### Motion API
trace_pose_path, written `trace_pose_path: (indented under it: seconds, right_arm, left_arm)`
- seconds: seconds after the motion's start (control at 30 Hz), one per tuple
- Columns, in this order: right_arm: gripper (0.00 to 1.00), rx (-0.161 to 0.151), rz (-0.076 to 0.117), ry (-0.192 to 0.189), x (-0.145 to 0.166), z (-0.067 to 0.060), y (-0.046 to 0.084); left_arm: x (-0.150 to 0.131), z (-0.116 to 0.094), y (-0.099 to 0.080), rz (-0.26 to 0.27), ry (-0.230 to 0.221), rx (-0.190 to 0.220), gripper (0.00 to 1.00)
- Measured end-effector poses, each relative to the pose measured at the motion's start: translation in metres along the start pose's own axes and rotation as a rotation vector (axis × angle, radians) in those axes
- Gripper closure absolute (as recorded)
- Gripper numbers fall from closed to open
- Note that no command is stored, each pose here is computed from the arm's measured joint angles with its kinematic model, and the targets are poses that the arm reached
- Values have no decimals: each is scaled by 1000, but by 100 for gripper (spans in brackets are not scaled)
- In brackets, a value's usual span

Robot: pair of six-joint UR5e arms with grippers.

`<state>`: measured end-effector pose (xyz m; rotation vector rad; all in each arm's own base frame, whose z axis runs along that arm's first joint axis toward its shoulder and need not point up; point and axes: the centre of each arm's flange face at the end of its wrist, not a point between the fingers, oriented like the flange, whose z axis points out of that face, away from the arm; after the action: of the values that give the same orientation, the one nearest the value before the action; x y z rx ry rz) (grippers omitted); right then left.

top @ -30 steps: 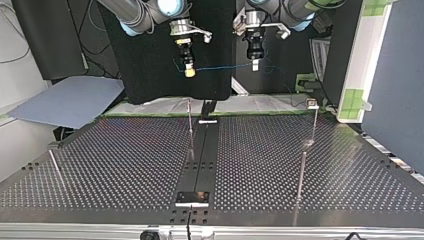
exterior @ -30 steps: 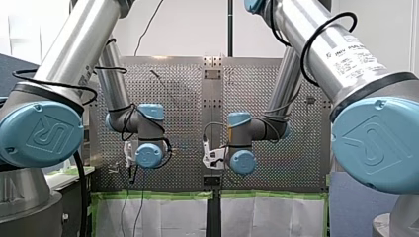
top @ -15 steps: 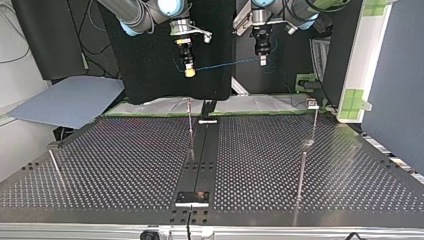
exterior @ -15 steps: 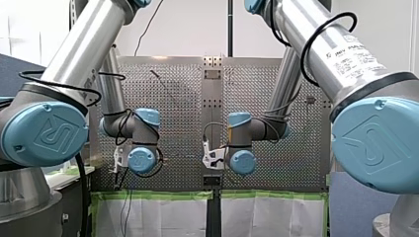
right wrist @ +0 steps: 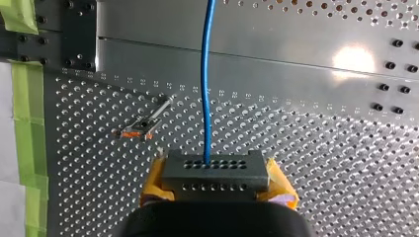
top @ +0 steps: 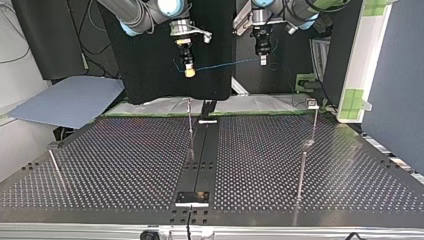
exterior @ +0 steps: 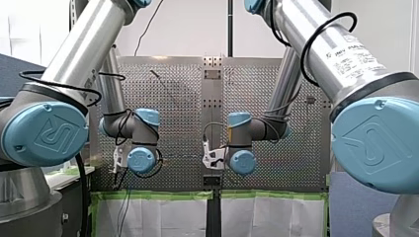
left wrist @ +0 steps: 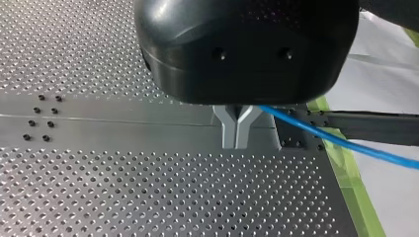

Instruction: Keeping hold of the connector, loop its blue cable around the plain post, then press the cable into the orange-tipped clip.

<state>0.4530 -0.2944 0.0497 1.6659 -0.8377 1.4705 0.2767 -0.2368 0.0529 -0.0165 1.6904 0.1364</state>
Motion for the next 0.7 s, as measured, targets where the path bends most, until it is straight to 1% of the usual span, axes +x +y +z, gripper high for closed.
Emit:
trace_pose_path:
  seconds: [0.03,0.1,0.2,0.3,0.37,0.43,0.53,0.7]
  right_arm:
    - [100,-6,5,3,3,2,1]
    - [100,-21,21,15,12,7,2]
    - [100,-47,53,34,32,14,4]
    - [100,-54,81,44,48,17,5]
    - [100,-49,98,49,58,18,6]
    - [100,-38,108,57,68,20,6]
    - [100,-16,116,77,88,25,5]
    - [100,26,129,121,126,35,3]
  left_arm:
    - [-1,0,0,-3,-3,-2,99]
    - [-7,2,0,-15,-12,-3,99]
    - [-16,2,0,-39,-19,-9,99]
    - [-24,2,1,-57,-21,-16,99]
    - [-30,4,3,-68,-25,-27,99]
    - [-37,8,3,-77,-34,-41,99]
    - [-52,16,3,-90,-54,-71,99]
    - [-83,30,1,-113,-94,-126,99]
